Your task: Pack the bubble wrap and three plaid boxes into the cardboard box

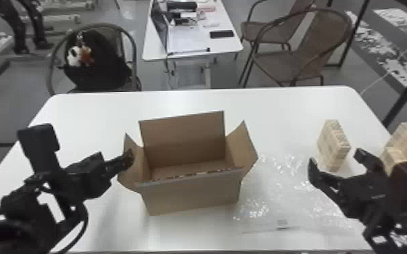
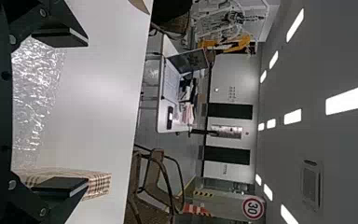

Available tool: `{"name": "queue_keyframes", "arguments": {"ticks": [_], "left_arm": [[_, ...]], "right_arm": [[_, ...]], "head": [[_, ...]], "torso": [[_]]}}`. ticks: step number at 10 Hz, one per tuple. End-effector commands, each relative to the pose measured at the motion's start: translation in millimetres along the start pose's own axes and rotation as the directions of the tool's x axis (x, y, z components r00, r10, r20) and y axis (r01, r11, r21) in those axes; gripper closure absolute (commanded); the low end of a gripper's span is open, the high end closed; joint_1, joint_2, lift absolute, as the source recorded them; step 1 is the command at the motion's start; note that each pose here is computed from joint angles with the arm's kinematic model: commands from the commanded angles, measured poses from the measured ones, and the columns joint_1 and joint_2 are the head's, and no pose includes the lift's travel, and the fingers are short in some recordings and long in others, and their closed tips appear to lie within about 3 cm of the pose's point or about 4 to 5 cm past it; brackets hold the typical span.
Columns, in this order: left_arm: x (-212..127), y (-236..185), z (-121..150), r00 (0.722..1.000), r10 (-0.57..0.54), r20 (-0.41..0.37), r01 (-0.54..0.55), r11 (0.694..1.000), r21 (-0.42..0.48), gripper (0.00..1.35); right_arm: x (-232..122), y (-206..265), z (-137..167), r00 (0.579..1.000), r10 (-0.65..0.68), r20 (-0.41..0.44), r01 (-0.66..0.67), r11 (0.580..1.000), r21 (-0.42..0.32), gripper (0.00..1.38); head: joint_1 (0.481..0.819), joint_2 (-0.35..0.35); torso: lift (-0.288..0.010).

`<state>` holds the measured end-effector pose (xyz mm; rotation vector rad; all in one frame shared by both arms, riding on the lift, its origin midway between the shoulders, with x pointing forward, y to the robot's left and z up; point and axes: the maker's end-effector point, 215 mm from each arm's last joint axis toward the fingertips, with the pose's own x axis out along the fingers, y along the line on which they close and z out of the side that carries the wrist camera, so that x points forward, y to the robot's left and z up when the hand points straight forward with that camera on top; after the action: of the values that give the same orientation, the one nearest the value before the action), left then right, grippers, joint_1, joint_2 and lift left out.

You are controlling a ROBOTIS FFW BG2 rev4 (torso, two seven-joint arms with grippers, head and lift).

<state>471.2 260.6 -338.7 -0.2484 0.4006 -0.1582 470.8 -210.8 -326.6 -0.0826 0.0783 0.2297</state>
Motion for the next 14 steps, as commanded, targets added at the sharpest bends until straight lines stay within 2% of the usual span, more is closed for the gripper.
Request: {"name": "queue_keyframes", "arguments": {"ticks": [1,2,3,6,10,13,14], "left_arm": [[0.2,-2.2,-3.9,1.0,-0.019,-0.022,0.018,1.0,-0.025,0.74],[0.2,-2.9,-3.9,1.0,-0.022,-0.021,0.021,0.999,-0.025,0.98],[0.0,-3.3,1.1,1.0,-0.024,-0.004,0.024,1.0,-0.02,1.16],[0.0,-3.0,7.8,1.0,-0.025,0.015,0.026,1.0,-0.017,1.22],[0.8,-2.1,9.5,1.0,-0.022,0.017,0.023,1.0,-0.014,1.22],[0.8,-1.7,8.4,1.0,-0.022,0.016,0.022,1.0,-0.015,1.22],[0.7,-0.9,8.7,1.0,-0.019,0.017,0.02,1.0,-0.013,1.22]], "right_arm": [[0.0,0.0,-0.9,1.0,0.0,-0.002,0.0,1.0,-0.001,0.23],[0.1,0.8,-2.6,1.0,0.002,-0.004,-0.002,1.0,0.002,0.23],[0.1,1.2,-4.2,1.0,0.004,-0.007,-0.004,1.0,0.005,0.23],[-0.4,1.7,-13.0,1.0,0.006,-0.021,-0.006,1.0,0.02,0.23],[-0.3,2.9,-12.6,1.0,0.008,-0.004,-0.008,0.999,0.032,0.23],[1.0,9.9,-35.7,1.0,-0.012,-0.026,0.015,0.996,0.094,0.23],[1.5,13.1,-38.2,0.999,-0.027,-0.029,0.029,0.997,0.071,0.23]], "head": [[0.695,0.059],[0.695,0.056],[0.695,0.056],[0.695,0.059],[0.695,0.059],[0.695,0.06],[0.695,0.06]], "torso": [[-0.132],[-0.132],[-0.132],[-0.132],[-0.132],[-0.132],[-0.132]]}}
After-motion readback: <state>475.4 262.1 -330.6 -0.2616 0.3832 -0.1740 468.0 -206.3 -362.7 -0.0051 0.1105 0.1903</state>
